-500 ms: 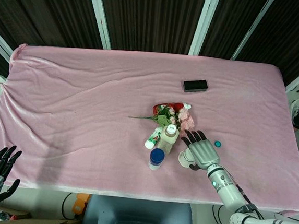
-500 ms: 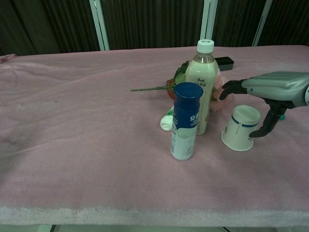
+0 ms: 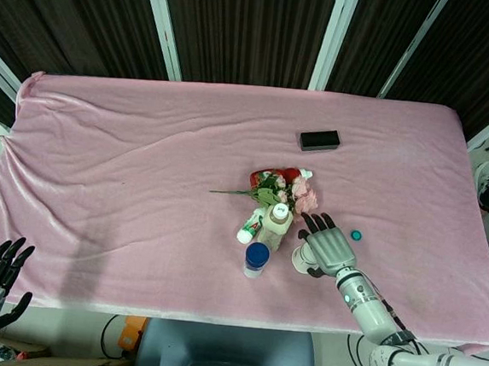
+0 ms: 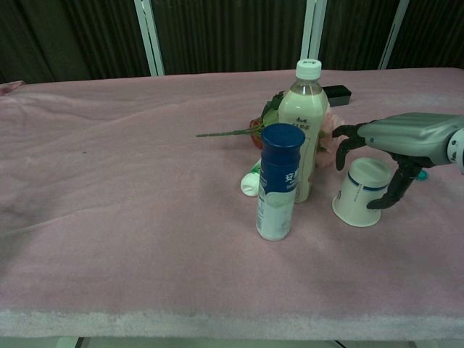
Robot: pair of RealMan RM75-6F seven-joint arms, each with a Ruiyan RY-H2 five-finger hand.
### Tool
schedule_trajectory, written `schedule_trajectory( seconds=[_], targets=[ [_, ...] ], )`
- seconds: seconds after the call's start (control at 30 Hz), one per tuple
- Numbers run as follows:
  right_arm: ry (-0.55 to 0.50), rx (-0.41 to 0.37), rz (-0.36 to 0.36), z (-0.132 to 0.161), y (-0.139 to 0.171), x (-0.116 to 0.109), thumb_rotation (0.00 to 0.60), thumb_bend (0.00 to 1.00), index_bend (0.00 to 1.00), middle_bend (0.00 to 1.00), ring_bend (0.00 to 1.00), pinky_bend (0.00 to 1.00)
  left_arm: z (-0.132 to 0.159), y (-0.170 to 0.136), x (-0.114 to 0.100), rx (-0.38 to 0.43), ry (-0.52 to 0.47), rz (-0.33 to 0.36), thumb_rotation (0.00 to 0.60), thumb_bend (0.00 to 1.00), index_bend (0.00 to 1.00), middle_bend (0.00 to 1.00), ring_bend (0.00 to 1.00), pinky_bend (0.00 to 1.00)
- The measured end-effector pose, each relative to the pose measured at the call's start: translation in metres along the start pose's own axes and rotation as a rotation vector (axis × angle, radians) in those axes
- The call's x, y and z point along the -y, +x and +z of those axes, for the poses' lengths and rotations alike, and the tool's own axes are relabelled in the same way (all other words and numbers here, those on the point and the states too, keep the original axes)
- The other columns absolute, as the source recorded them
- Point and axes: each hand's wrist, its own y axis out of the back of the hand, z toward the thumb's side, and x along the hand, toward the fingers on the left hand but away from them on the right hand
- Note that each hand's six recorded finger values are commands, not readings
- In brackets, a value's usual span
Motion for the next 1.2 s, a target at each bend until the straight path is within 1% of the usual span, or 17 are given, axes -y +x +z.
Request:
schedule_trajectory(
  seconds=[0.1, 0.2, 0.23, 0.33, 0.43, 0.57, 0.63, 0.73, 0.8, 0.87, 0.97, 1.03, 1.1, 1.13, 1.2],
  targets=[
    [-0.004, 0.004, -0.005, 0.000, -0.002, 0.000, 0.600, 0.39, 0.55, 0.00, 0.00, 0.00, 0.000, 0.000, 0.000, 0.001, 0.001, 0.000, 0.600, 0.37, 0.00, 0.00, 0.01, 0.02],
    [-0.003, 0.008, -0.007, 0.000, -0.002, 0.000, 0.600, 0.41, 0.64, 0.00, 0.00, 0.00, 0.000, 0.000, 0.000, 0.002, 0.001, -0.001, 0.600, 0.37, 0.00, 0.00, 0.01, 0.02],
    [-0.003, 0.010, -0.008, 0.000, -0.002, 0.000, 0.600, 0.41, 0.65, 0.00, 0.00, 0.00, 0.000, 0.000, 0.000, 0.002, 0.001, -0.001, 0.600, 0.37, 0.00, 0.00, 0.01, 0.02],
    [-0.009, 0.020, -0.029, -0.003, 0.002, -0.005, 0.600, 0.41, 0.64, 0.00, 0.00, 0.00, 0.002, -0.001, 0.000, 0.006, 0.002, -0.001, 0.600, 0.37, 0.00, 0.00, 0.01, 0.02],
    [-0.016, 0.046, -0.068, -0.017, 0.014, -0.016, 0.600, 0.41, 0.63, 0.00, 0.00, 0.00, 0.002, -0.002, 0.001, 0.009, 0.004, 0.000, 0.600, 0.37, 0.00, 0.00, 0.01, 0.02],
    [-0.021, 0.132, -0.132, -0.054, 0.031, -0.032, 0.600, 0.41, 0.63, 0.00, 0.00, 0.00, 0.003, -0.002, 0.001, 0.012, 0.006, -0.003, 0.600, 0.37, 0.00, 0.00, 0.01, 0.02],
    [-0.019, 0.163, -0.141, -0.067, 0.032, -0.035, 0.600, 0.41, 0.63, 0.00, 0.00, 0.00, 0.004, -0.002, 0.002, 0.013, 0.008, -0.005, 0.600, 0.37, 0.00, 0.00, 0.01, 0.02],
    [-0.016, 0.221, -0.135, -0.089, 0.028, -0.033, 0.600, 0.41, 0.62, 0.00, 0.00, 0.00, 0.004, -0.001, 0.004, 0.013, 0.012, -0.010, 0.600, 0.37, 0.00, 0.00, 0.01, 0.02],
    [-0.025, 0.255, -0.114, -0.104, 0.022, -0.028, 0.600, 0.41, 0.61, 0.00, 0.00, 0.00, 0.004, 0.000, 0.005, 0.010, 0.014, -0.016, 0.600, 0.37, 0.00, 0.00, 0.01, 0.02],
    [-0.039, 0.273, -0.085, -0.113, 0.013, -0.022, 0.600, 0.41, 0.60, 0.00, 0.00, 0.00, 0.003, 0.002, 0.007, 0.003, 0.016, -0.024, 0.600, 0.37, 0.00, 0.00, 0.01, 0.02],
    [-0.053, 0.277, -0.054, -0.115, -0.001, -0.013, 0.600, 0.41, 0.60, 0.00, 0.00, 0.00, 0.004, 0.004, 0.009, -0.002, 0.021, -0.028, 0.600, 0.37, 0.00, 0.00, 0.01, 0.02],
    [-0.062, 0.270, -0.042, -0.111, -0.008, -0.009, 0.600, 0.41, 0.58, 0.00, 0.00, 0.00, 0.004, 0.005, 0.010, -0.003, 0.024, -0.031, 0.600, 0.37, 0.00, 0.00, 0.01, 0.02],
    [-0.068, 0.269, -0.035, -0.110, -0.012, -0.008, 0.600, 0.41, 0.54, 0.00, 0.00, 0.00, 0.004, 0.006, 0.011, -0.002, 0.026, -0.036, 0.600, 0.37, 0.00, 0.00, 0.01, 0.02],
    [-0.067, 0.270, -0.034, -0.110, -0.013, -0.008, 0.600, 0.41, 0.50, 0.00, 0.00, 0.00, 0.005, 0.006, 0.012, -0.001, 0.026, -0.040, 0.600, 0.37, 0.00, 0.00, 0.01, 0.02],
    [-0.055, 0.274, -0.029, -0.110, -0.013, -0.007, 0.600, 0.41, 0.37, 0.00, 0.00, 0.00, 0.005, 0.007, 0.013, 0.001, 0.026, -0.043, 0.600, 0.37, 0.00, 0.00, 0.01, 0.02]
  ],
)
